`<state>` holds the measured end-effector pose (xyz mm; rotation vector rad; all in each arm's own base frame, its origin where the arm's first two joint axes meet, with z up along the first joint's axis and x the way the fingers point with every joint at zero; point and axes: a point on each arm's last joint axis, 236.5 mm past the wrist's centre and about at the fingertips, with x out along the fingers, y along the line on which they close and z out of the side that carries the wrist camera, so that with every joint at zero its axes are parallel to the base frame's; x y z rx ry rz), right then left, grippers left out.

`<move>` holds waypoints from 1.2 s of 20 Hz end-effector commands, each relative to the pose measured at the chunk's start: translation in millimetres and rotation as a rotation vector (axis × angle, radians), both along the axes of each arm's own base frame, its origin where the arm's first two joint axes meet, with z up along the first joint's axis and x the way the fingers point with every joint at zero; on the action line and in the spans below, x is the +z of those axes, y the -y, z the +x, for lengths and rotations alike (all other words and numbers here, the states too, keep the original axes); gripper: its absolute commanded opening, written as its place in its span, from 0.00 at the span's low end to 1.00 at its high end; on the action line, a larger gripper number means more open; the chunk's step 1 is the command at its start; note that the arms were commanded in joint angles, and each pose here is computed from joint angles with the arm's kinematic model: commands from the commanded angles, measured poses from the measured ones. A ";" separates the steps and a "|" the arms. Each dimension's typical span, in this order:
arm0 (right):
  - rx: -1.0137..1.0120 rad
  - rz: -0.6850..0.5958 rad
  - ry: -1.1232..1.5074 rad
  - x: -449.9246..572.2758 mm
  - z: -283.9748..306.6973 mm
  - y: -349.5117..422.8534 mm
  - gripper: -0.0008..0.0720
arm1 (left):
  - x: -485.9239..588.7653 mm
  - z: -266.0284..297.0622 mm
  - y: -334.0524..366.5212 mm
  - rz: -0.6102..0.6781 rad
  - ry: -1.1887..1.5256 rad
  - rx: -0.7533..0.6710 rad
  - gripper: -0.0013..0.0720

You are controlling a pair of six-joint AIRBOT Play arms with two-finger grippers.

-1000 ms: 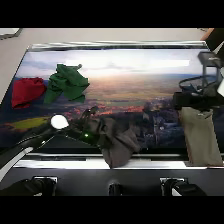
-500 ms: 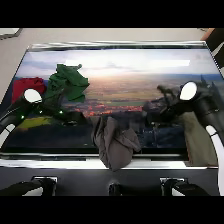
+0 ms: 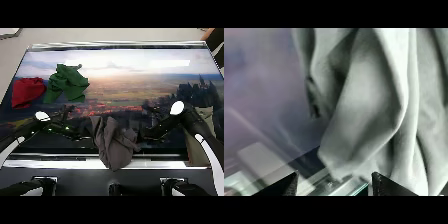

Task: Fold the shirts.

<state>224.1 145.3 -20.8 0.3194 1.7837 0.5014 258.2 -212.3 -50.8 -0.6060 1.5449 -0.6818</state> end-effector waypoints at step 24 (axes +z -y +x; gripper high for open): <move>-0.007 0.080 0.192 -25.7 17.3 -13.2 0.07 | 24.9 21.3 27.9 -0.048 0.207 -0.082 0.06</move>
